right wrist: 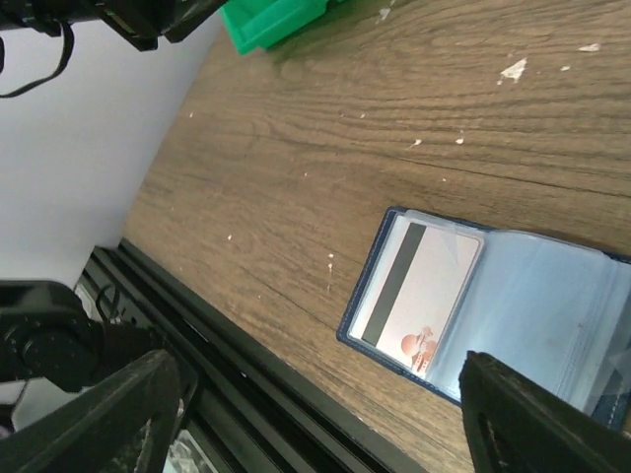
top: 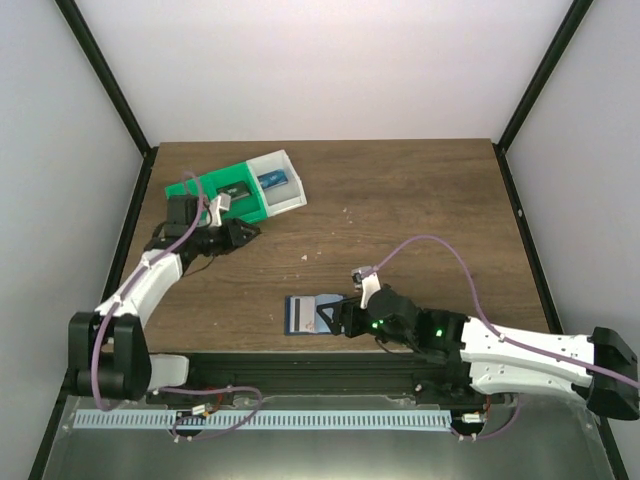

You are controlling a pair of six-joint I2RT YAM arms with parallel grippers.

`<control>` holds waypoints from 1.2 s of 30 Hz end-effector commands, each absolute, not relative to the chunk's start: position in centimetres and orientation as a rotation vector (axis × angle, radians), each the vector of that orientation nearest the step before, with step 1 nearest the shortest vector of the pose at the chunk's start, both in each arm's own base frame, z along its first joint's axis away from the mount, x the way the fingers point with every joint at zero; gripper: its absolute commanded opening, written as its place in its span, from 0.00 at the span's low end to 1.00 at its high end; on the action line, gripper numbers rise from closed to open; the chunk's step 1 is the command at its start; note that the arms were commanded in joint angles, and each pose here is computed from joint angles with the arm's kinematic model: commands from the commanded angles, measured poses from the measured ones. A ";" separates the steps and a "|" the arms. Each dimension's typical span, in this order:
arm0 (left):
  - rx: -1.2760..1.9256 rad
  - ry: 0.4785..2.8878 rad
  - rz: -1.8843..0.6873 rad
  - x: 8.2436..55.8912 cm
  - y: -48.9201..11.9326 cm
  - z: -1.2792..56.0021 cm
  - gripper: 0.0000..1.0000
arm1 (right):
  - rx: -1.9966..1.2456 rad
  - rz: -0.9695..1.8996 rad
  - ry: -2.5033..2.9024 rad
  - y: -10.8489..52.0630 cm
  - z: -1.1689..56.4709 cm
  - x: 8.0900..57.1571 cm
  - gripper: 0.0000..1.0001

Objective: Take the credit cards out of the card holder

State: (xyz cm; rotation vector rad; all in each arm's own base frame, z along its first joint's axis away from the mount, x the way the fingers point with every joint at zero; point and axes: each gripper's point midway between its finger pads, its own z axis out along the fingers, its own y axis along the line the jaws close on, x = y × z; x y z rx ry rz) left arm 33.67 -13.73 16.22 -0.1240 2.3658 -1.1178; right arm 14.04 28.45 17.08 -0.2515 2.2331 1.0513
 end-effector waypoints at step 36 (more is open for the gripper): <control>-0.015 2.527 -1.417 18.4 -21.7 5.1 0.09 | -0.252 1.199 2.452 32.6 7.4 16.5 0.32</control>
